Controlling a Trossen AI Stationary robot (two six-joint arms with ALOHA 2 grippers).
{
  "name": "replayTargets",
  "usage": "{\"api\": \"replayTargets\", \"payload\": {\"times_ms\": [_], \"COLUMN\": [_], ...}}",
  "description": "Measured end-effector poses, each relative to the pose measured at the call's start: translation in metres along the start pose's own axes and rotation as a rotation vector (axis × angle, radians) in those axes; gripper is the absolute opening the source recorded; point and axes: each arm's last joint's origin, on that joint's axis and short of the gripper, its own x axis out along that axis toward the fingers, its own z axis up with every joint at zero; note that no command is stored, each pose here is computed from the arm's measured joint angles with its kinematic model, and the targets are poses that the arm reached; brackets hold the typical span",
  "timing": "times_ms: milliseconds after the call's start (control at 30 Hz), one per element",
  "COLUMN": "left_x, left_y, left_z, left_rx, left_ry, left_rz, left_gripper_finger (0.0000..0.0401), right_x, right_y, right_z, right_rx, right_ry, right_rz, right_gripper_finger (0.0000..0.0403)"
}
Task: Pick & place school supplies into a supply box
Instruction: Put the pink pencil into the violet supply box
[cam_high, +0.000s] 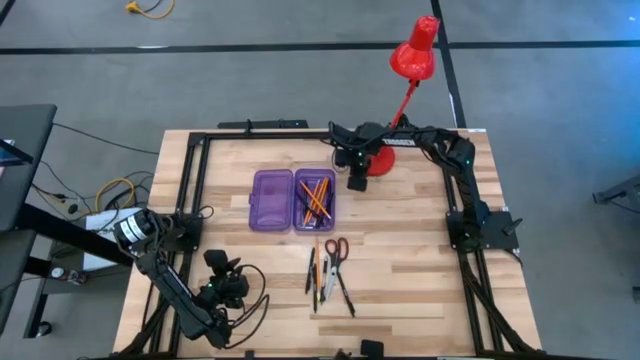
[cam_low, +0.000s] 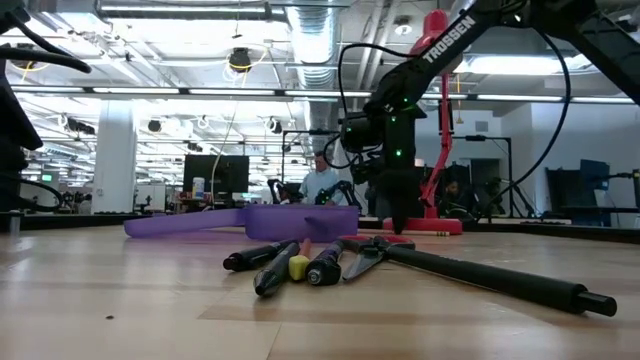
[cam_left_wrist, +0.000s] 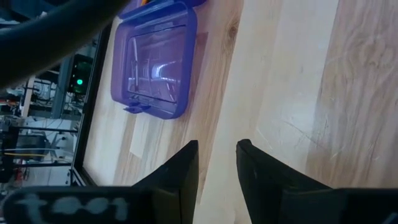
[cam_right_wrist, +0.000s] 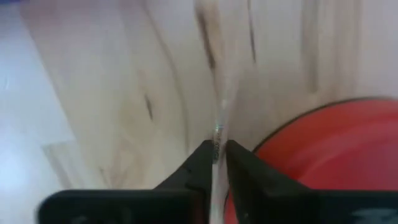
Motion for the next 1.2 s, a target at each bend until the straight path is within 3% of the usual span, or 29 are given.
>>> {"api": "replayTargets", "payload": {"times_ms": [100,833,1200], "left_x": [0.000,-0.001,0.000], "left_y": [-0.001,-0.002,-0.002], "left_z": [0.000,-0.001,-0.001], "left_rx": [-0.008,0.013,0.025], "left_ry": [0.004,0.025,0.020], "left_rz": [-0.008,-0.022,-0.020], "left_gripper_finger": [0.0099,0.0099,0.0099], "right_x": [0.000,0.005,0.017], "right_y": [0.006,0.069,0.112], "right_z": [0.000,-0.005,-0.014], "right_rx": [0.005,0.190,0.178], "right_ry": [0.022,0.204,0.295], "right_rz": [0.006,0.042,0.084], "right_gripper_finger": [0.0008,0.0001,0.0001]}}
